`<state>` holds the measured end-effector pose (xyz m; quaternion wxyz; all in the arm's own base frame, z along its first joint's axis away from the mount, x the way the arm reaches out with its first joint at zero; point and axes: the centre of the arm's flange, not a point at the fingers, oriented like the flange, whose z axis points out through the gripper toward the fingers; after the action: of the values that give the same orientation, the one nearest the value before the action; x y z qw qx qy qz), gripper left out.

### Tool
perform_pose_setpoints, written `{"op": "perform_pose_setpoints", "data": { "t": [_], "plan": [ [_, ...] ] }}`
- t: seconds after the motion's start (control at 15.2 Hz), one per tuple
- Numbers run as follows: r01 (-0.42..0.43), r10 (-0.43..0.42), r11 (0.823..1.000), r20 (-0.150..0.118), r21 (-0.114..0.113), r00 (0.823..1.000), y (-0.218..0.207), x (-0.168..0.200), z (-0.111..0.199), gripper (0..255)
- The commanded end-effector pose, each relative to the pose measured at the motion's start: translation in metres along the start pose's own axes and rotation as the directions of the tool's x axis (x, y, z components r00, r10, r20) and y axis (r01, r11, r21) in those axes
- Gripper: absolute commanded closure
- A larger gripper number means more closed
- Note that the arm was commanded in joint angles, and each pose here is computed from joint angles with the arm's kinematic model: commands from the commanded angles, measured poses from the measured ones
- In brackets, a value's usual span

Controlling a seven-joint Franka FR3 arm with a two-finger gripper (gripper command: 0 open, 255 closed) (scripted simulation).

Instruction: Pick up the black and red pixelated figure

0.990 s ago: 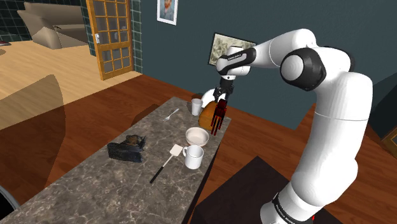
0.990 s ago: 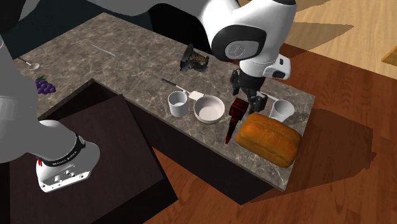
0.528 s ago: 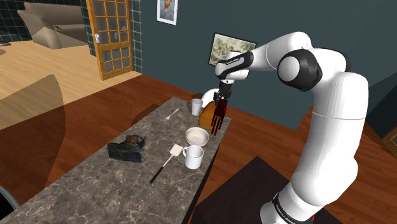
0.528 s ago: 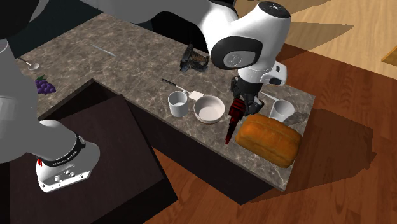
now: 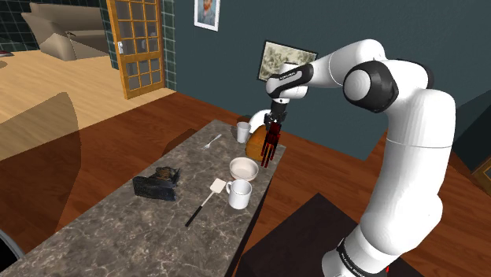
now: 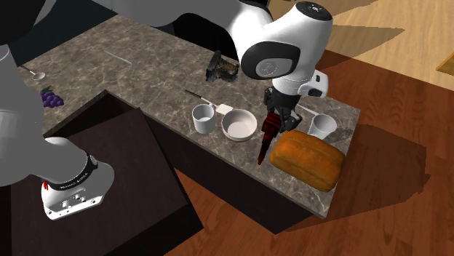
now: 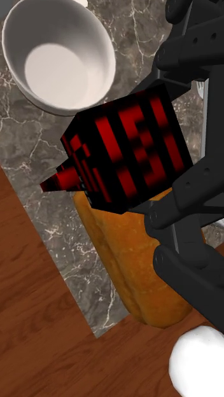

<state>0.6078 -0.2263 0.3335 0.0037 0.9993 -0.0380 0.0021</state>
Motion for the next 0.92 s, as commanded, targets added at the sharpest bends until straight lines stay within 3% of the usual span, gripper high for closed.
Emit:
{"op": "perform_pose_setpoints", "data": {
  "t": [0.0,0.86],
  "plan": [
    [0.000,0.000,1.000,0.002,0.000,1.000,0.001,-0.001,-0.005,255],
    [0.000,0.000,1.000,0.002,0.000,1.000,0.001,0.000,-0.073,255]
  ]
}}
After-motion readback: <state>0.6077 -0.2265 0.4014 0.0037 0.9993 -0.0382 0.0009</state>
